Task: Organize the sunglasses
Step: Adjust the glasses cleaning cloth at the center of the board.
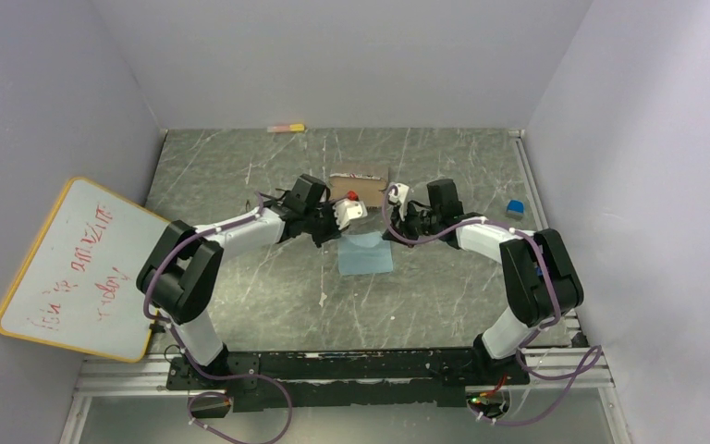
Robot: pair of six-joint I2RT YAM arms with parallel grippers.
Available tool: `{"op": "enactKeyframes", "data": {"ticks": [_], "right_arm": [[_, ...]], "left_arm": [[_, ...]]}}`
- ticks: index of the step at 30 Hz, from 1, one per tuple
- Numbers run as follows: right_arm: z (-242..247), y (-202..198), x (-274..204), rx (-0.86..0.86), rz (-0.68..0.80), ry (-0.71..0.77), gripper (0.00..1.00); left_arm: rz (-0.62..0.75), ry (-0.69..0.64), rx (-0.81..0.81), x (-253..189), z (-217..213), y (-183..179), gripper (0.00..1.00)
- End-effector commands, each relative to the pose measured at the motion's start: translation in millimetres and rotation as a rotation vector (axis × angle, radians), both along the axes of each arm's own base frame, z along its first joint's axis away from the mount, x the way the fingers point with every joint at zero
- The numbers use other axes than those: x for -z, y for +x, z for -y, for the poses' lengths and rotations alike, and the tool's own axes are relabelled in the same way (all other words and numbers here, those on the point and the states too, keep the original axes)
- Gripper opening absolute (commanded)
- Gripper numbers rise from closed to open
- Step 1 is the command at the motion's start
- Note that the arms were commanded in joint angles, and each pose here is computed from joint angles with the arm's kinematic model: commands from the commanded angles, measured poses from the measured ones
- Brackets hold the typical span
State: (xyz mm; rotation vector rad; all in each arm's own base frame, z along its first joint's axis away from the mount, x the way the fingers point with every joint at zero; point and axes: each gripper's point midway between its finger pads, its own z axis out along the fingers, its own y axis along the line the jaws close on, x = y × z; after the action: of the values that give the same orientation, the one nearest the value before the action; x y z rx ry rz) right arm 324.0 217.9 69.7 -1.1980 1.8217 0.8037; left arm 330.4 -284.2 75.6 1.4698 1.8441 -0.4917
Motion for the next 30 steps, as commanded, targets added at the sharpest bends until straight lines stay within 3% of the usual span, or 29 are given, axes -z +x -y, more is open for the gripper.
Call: {"op": "enactKeyframes", "data": {"ticks": [1, 30], "right_arm": [[-5.8, 0.6, -8.7, -0.063, 0.031, 0.010, 0.00], [-2.4, -12.7, 3.9, -0.118, -0.025, -0.028, 0.00]], "left_arm": [[0.000, -0.023, 0.039, -0.8, 4.5, -8.0, 0.05], [-0.114, -0.037, 0.177, 12.4, 8.4, -40.8, 0.05]]}}
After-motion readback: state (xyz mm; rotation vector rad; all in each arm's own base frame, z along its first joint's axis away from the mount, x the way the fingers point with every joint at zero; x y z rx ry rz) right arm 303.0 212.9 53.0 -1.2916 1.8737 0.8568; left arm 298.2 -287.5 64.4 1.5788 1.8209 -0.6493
